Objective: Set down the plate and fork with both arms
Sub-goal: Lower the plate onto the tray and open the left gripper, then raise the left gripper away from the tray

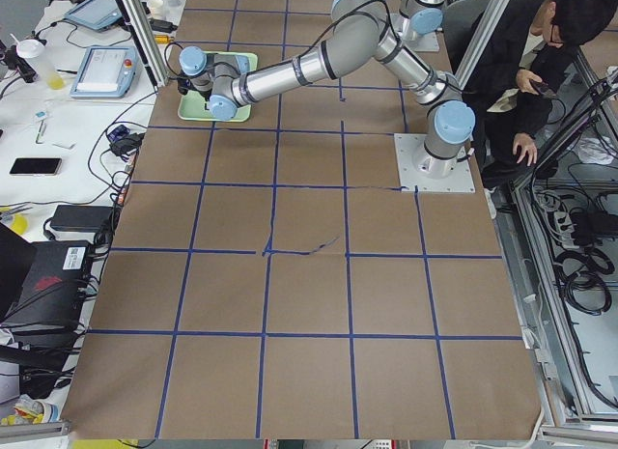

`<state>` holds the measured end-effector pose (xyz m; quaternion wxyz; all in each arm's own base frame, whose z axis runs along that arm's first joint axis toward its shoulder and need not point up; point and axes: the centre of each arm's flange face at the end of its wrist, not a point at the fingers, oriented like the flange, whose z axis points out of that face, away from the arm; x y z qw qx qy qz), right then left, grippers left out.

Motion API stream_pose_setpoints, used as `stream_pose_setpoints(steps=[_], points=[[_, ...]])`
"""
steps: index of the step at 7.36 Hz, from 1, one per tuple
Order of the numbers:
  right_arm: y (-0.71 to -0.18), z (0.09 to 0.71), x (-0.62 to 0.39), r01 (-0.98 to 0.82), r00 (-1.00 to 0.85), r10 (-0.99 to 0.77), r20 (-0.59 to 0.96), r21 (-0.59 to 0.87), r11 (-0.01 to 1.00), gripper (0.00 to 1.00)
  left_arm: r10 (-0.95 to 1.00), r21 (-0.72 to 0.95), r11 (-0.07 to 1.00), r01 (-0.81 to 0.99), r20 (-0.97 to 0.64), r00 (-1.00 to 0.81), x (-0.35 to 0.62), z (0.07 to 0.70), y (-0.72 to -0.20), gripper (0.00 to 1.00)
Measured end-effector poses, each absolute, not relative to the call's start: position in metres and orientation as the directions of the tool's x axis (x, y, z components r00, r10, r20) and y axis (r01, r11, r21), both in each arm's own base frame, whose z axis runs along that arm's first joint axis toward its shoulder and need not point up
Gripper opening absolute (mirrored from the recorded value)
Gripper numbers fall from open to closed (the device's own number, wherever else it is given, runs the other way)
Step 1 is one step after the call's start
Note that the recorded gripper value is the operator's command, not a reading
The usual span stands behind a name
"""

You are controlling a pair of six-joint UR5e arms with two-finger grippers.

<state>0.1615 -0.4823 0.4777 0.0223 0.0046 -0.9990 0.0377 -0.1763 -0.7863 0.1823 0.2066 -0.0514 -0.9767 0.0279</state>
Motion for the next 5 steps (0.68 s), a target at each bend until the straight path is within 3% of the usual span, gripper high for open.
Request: stream_pose_setpoints(steps=[1, 2, 5], points=[[-0.4822, 0.4774, 0.1615, -0.011, -0.999, -0.008, 0.045, -0.074, 0.997, 1.0, 0.106, -0.075, 0.994, 0.083, 0.401, -0.91, -0.178, 0.1821, -0.7869, 0.07], [-0.4821, 0.4774, 0.1615, -0.011, -0.999, -0.008, 0.045, -0.074, 0.997, 1.0, 0.104, -0.078, 0.994, 0.079, 0.401, -0.91, -0.1791, 0.1823, -0.7874, 0.99], [-0.4821, 0.4777, 0.1618, -0.011, -0.999, -0.008, 0.045, -0.075, 0.997, 1.0, 0.136, -0.132, 0.987, 0.09, 0.394, -0.909, -0.1802, 0.19, -0.7878, 1.0]])
